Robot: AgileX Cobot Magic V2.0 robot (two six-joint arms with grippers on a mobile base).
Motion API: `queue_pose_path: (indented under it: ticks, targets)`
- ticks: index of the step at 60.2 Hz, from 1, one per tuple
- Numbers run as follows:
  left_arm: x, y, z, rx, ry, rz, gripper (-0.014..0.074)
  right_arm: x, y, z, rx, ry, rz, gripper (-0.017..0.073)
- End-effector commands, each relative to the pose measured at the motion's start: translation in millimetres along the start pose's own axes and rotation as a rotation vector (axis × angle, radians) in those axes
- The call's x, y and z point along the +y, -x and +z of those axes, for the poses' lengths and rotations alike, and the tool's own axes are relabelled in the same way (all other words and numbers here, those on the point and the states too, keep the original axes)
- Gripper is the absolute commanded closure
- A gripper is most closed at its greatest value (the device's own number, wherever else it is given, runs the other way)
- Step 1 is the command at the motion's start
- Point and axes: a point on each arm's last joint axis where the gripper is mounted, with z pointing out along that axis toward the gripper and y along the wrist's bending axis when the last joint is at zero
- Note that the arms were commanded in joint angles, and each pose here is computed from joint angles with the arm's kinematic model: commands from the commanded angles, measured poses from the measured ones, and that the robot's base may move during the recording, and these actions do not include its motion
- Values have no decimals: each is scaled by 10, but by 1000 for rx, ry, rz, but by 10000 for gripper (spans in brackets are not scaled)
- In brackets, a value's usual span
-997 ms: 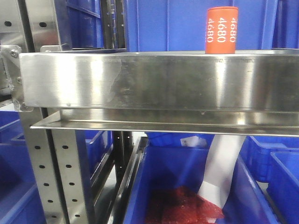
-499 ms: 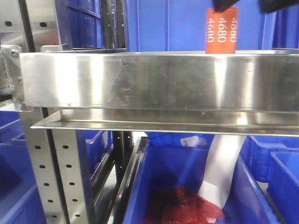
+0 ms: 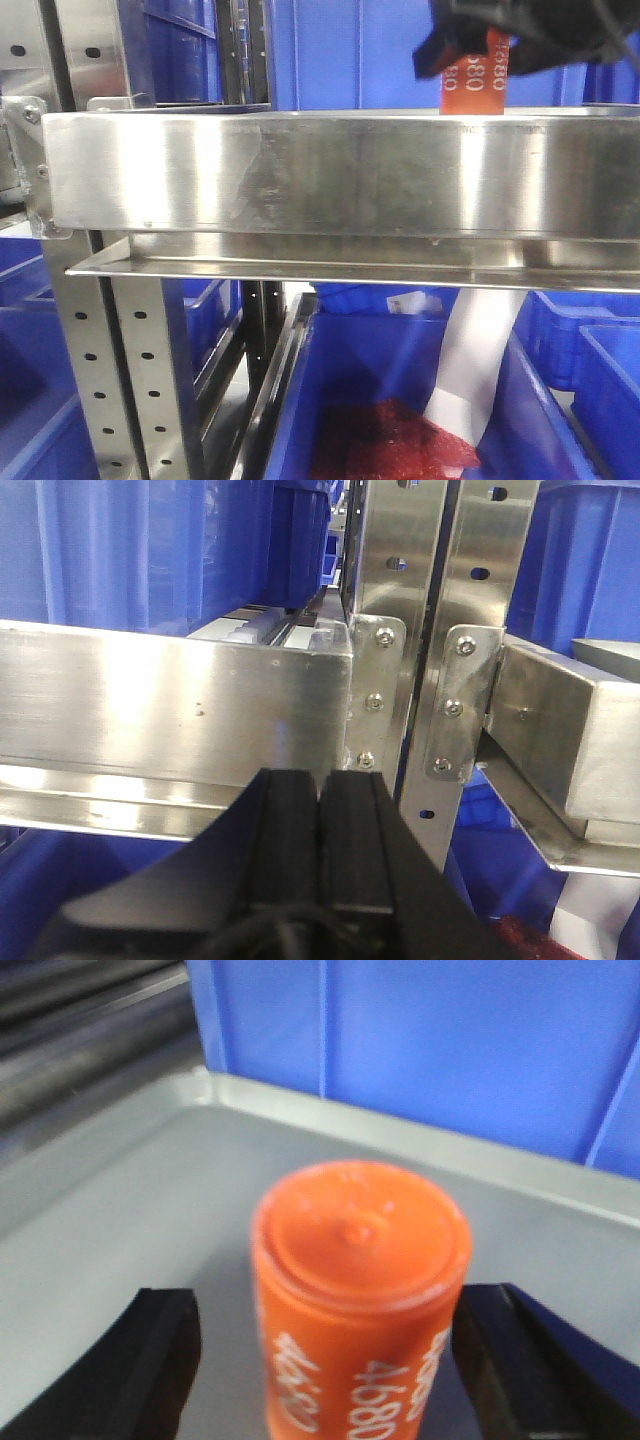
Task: Grab orange capacitor from left shelf to right conveyor
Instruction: 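Close the right gripper on the orange capacitor and lift it, then retract the right arm holding the capacitor away from the shelf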
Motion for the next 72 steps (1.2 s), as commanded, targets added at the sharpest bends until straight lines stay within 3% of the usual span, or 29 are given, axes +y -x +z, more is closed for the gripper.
queue_pose_path:
  ticks: [1, 18, 26, 36, 47, 58, 72]
  targets:
    - [-10, 91, -20, -102, -13, 0, 699, -10, 255, -63, -154, 4, -3, -10]
    - [-10, 91, -20, -102, -13, 0, 699, -24, 282, -76, -178, 1, -1, 385]
    - [-10, 91, -20, -102, -13, 0, 699, -8, 420, -226, -269, 11, -3, 491]
    - [-10, 91, -20, -102, -13, 0, 699, -128, 618, -639, -343, -36, 8, 496]
    - [-10, 91, -20, -102, -13, 0, 699, -375, 643, -1241, -274, -186, -23, 496]
    - [-10, 91, -20, -102, -13, 0, 699, -489, 416, -1740, -208, -319, -9, 496]
    - [-10, 91, -20, -102, -13, 0, 699, -393, -57, -2108, -250, -337, -4, 496]
